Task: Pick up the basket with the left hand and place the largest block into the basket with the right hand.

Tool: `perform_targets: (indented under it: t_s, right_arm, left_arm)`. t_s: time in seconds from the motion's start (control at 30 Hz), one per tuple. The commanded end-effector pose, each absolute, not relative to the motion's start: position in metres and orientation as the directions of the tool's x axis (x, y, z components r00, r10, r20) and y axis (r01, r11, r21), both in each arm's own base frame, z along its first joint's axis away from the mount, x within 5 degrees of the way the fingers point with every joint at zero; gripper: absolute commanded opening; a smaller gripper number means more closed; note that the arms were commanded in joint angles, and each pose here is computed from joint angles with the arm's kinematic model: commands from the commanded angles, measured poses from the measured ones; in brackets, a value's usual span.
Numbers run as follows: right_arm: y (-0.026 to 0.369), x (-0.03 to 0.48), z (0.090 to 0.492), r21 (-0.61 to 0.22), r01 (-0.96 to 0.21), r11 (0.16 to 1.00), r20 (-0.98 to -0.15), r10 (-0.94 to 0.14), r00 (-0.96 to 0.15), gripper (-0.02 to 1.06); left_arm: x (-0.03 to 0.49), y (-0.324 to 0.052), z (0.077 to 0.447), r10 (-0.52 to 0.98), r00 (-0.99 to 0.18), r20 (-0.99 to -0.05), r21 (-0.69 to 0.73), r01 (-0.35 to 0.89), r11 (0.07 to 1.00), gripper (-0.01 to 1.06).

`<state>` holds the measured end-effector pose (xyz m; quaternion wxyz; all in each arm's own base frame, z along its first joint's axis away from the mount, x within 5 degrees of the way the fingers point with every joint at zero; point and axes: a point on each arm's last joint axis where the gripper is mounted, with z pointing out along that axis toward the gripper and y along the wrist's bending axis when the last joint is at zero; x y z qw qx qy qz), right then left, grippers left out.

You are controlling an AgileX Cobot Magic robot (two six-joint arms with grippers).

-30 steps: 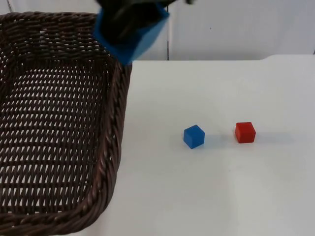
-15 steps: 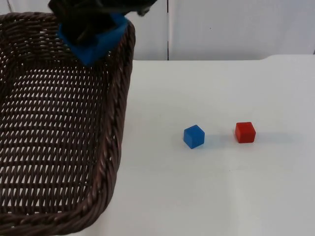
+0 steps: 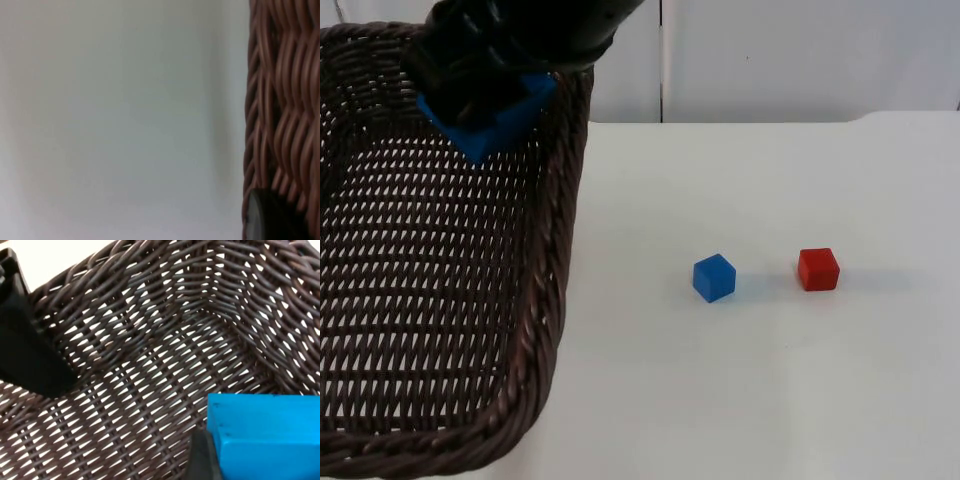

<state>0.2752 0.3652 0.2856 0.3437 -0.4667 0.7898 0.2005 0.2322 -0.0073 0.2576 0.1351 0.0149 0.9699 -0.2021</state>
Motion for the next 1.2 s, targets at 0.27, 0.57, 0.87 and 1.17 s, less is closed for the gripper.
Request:
perform_targets:
  t_s: [0.27, 0.57, 0.87, 1.17]
  right_arm:
    - [0.368, 0.275, 0.292, -0.02, -0.878, 0.478, -0.759, -0.579, -0.297, 0.66]
    - [0.369, 0.276, 0.293, -0.023, -0.877, 0.48, -0.767, -0.571, -0.293, 0.69]
    - [0.358, 0.27, 0.313, -0.054, -0.881, 0.47, -0.767, -0.585, -0.265, 0.69]
    - [0.327, 0.252, 0.341, -0.062, -0.89, 0.451, -0.713, -0.645, -0.277, 0.69]
  left_arm:
    - [0.233, -0.008, 0.263, -0.041, -0.956, -0.29, -0.403, 0.083, 0.911, 0.0]
    - [0.233, -0.008, 0.263, -0.041, -0.956, -0.29, -0.403, 0.083, 0.911, 0.0]
    - [0.233, -0.008, 0.263, -0.041, -0.956, -0.29, -0.403, 0.083, 0.911, 0.0]
    - [0.233, -0.008, 0.263, -0.041, -0.956, -0.29, -0.403, 0.083, 0.911, 0.0]
